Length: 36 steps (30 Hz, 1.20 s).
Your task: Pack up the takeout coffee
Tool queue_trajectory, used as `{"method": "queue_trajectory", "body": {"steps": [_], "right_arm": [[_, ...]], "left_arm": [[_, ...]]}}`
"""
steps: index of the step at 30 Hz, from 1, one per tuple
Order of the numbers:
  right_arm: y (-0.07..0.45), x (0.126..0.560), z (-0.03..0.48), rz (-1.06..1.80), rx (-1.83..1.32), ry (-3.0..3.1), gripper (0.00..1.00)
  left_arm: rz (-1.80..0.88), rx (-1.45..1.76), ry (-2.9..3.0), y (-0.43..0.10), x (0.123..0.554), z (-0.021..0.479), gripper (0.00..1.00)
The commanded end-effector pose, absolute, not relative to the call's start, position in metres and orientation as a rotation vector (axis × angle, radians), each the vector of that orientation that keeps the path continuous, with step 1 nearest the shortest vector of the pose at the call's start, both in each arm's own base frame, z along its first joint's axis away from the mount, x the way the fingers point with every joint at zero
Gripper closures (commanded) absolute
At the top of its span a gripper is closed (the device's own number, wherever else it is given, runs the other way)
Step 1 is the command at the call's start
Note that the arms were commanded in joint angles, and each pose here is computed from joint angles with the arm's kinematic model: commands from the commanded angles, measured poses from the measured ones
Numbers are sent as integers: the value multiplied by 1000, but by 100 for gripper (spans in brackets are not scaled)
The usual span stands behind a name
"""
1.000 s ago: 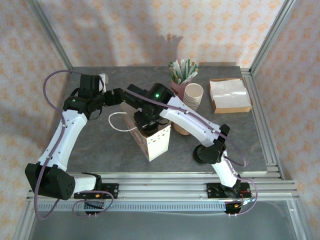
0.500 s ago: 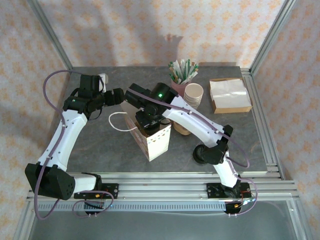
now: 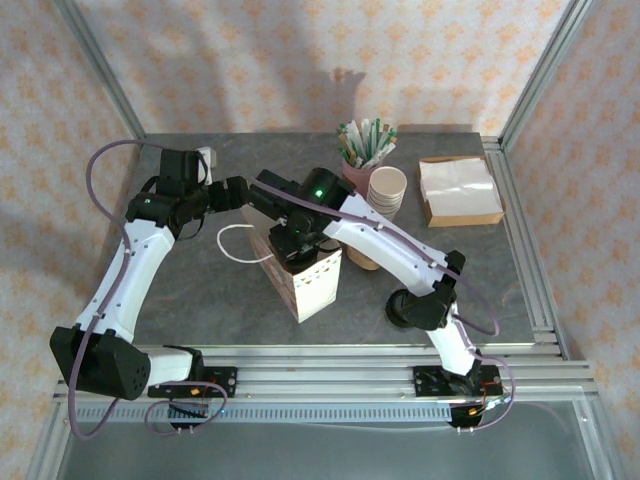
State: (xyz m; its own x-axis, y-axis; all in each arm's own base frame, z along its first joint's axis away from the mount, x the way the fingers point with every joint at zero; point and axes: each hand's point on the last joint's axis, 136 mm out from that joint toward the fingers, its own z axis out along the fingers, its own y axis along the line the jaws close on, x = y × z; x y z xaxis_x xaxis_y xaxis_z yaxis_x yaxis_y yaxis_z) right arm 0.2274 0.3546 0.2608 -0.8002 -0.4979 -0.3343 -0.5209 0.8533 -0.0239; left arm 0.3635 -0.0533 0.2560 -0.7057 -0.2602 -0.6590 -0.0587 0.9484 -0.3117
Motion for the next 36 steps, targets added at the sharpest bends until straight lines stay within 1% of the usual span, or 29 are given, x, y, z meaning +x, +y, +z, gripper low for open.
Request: {"method": "queue_trajectory", "body": {"steps": [1, 17, 27, 36], "right_arm": [[311, 204, 252, -114, -790, 2824, 40], [303, 209, 228, -246, -827, 2861, 40], [307, 214, 211, -210, -804, 2901, 41], [322, 213, 207, -83, -775, 2926, 42]], "left_arm": [[-344, -228, 2354, -52, 364, 251, 12], [-343, -228, 2356, -52, 363, 251, 12], [-343, -228, 2354, -52, 363, 252, 12], [-349, -230, 2356, -53, 364, 251, 12]]}}
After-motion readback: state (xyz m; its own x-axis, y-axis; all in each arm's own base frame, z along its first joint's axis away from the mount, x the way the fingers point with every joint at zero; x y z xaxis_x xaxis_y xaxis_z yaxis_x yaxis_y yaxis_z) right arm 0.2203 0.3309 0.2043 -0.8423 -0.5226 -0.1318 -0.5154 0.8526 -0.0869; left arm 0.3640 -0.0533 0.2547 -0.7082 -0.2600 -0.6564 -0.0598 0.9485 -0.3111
